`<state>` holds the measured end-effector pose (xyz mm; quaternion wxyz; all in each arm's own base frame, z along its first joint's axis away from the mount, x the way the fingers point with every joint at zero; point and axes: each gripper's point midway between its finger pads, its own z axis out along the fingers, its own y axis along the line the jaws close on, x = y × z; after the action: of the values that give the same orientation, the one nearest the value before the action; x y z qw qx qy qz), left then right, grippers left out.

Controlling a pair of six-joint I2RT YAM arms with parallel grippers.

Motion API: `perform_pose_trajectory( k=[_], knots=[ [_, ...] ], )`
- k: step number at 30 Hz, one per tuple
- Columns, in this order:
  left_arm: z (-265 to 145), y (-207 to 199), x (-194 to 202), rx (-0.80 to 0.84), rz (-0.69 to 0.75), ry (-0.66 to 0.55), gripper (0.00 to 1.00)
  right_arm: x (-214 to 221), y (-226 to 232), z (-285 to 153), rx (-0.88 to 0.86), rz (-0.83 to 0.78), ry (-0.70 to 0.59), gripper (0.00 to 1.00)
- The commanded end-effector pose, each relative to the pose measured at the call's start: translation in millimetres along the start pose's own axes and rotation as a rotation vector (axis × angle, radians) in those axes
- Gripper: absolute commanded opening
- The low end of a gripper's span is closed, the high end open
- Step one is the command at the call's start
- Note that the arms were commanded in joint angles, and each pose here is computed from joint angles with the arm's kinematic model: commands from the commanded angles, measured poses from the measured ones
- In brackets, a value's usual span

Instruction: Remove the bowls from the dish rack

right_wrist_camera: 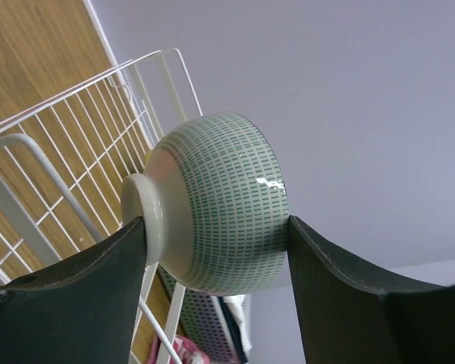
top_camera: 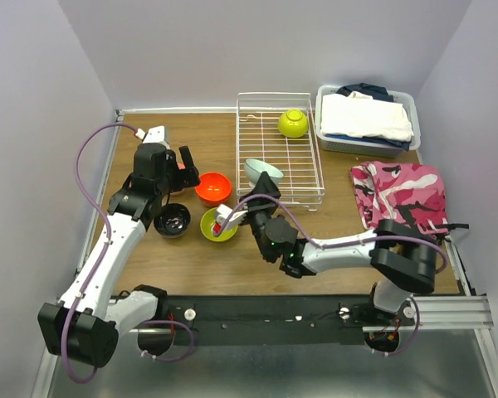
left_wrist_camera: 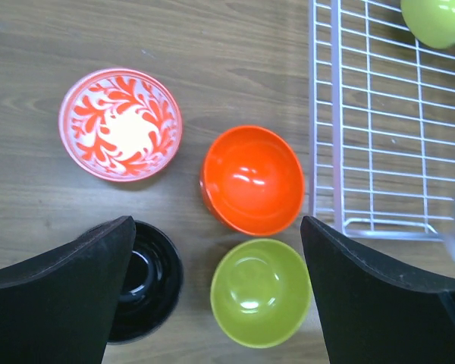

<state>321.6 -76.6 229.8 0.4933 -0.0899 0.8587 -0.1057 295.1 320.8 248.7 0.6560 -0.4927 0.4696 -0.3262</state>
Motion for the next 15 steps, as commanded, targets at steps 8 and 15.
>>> perform_pose_trajectory(
  k=[8, 15],
  knots=[
    [-22, -55, -4, 0.194, -0.126, 0.231, 0.99, -21, -27, -20, 0.315, -0.056, -0.063, 0.41],
    [-24, -77, 1, 0.278, -0.198, 0.328, 0.99, -31, -28, -22, 0.378, -0.053, -0.087, 0.41]
  ],
)
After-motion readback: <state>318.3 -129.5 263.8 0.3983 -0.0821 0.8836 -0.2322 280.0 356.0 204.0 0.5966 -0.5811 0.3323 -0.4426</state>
